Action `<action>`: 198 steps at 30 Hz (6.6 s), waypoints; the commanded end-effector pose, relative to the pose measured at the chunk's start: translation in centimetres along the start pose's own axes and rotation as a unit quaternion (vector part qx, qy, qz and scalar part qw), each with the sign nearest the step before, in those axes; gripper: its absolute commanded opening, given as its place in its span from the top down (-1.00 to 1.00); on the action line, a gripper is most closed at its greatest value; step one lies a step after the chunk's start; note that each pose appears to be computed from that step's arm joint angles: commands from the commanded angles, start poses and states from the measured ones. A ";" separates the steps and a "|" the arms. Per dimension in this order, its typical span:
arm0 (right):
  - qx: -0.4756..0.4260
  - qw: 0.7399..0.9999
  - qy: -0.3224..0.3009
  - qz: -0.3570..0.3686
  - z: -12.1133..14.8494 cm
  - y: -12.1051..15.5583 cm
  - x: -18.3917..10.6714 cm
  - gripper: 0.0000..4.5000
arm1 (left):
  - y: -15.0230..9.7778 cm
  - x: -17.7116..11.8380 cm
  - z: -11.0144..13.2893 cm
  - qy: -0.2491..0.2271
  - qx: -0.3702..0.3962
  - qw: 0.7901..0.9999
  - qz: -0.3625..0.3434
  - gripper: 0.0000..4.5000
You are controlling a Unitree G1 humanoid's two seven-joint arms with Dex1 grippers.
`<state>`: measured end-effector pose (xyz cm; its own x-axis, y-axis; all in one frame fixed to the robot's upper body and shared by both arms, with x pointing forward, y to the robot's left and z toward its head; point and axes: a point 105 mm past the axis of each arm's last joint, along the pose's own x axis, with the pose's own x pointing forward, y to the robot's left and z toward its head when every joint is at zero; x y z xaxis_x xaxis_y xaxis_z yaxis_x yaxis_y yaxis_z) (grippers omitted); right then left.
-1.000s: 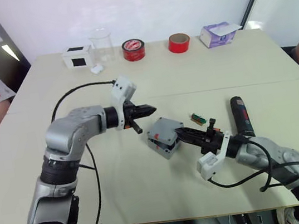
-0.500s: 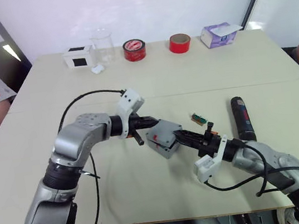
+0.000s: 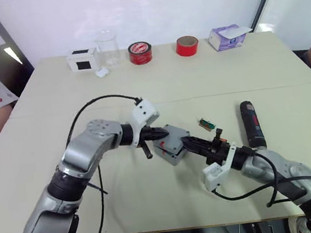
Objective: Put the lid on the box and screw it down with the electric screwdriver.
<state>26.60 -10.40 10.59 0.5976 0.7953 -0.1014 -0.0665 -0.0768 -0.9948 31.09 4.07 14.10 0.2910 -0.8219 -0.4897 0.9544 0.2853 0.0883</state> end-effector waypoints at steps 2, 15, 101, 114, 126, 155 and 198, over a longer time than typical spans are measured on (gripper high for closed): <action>0.010 1.000 0.004 0.001 0.1 0.0 -0.2 -0.03 | -1.6 1.6 -4.0 0.074 -0.007 0.997 -0.030 1.00; 0.016 1.000 -0.001 -0.005 0.7 -1.4 -2.2 -0.50 | -0.8 2.0 -7.4 0.133 0.012 0.991 -0.002 1.00; 0.544 0.808 0.098 0.204 -1.7 0.3 -3.5 0.99 | -2.0 1.8 -2.2 -0.033 0.019 0.997 -0.067 1.00; 0.646 0.748 0.115 0.096 -2.4 -3.9 -8.3 0.99 | 1.3 -4.8 0.3 -0.089 -0.008 0.995 0.040 1.00; 0.673 0.713 0.191 0.057 -4.6 -1.5 -9.8 -0.54 | -5.1 -5.0 3.0 -0.094 0.042 0.990 -0.099 1.00; 0.667 0.715 0.207 0.035 -6.5 1.3 -8.3 0.70 | -5.2 -4.7 3.3 -0.095 0.037 0.991 -0.087 1.00; 0.658 0.747 0.072 0.052 -3.1 -3.8 -3.8 0.98 | -1.4 -7.4 -0.7 -0.048 -0.025 0.999 0.003 1.00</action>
<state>27.22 -15.10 14.11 0.6105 0.7372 -0.2895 -0.7845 0.6132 -0.0926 27.58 10.27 15.96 0.2914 -0.8541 -0.4307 0.9466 0.3225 0.0009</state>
